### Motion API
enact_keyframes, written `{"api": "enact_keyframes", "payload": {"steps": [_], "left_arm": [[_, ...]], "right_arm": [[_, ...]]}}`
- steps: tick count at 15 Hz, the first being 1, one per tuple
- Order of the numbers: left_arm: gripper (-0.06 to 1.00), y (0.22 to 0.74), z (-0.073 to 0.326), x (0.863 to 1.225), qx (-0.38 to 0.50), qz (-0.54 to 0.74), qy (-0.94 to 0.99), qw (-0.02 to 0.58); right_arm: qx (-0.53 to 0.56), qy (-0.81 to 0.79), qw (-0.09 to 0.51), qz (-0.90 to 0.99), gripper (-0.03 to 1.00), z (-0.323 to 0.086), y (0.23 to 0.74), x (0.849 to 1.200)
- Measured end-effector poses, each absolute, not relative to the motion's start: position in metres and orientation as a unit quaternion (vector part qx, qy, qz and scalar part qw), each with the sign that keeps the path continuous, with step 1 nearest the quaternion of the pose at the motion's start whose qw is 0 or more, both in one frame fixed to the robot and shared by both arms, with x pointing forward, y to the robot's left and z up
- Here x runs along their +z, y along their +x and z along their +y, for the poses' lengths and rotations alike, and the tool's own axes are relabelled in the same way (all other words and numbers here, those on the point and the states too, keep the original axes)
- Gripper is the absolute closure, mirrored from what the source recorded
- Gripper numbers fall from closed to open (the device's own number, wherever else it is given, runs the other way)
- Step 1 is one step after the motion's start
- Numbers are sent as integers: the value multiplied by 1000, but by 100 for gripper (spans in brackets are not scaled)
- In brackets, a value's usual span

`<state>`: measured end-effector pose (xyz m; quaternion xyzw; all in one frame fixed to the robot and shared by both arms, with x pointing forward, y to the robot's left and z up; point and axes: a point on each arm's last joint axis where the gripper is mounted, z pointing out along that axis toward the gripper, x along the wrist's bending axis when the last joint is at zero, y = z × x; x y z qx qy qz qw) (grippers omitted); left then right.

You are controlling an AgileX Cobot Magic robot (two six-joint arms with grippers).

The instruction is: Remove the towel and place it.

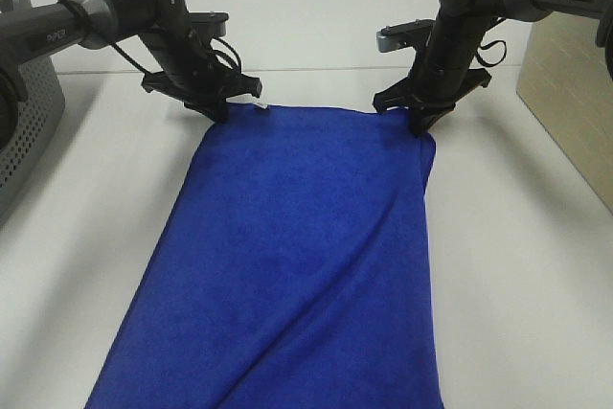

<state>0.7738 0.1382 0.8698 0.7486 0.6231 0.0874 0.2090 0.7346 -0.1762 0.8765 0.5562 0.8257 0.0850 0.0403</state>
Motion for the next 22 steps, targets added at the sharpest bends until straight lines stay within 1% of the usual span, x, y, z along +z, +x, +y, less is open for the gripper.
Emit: {"api": "enact_keyframes", "payload": {"steps": [2, 6, 9, 13, 14, 17, 19, 22], "left_arm": [[94, 776, 138, 875, 100, 621, 751, 202], [94, 780, 141, 881, 123, 615, 753, 201], [94, 785, 145, 890, 151, 607, 751, 211], [94, 794, 163, 894, 166, 616, 736, 228], [94, 799, 167, 896, 185, 603, 737, 243], [94, 805, 165, 901, 206, 588, 729, 281], [94, 808, 164, 903, 219, 577, 730, 293], [94, 810, 164, 906, 237, 558, 735, 302]], "right_arm": [[107, 529, 63, 840, 97, -174, 743, 882], [155, 479, 126, 855, 97, -170, 759, 905], [171, 474, 146, 851, 97, -169, 764, 909], [193, 471, 173, 843, 97, -168, 770, 912], [204, 469, 185, 839, 97, -168, 772, 913], [217, 467, 200, 833, 97, -168, 776, 916], [222, 466, 207, 831, 97, -168, 777, 917], [213, 471, 204, 832, 97, -171, 778, 903]]}}
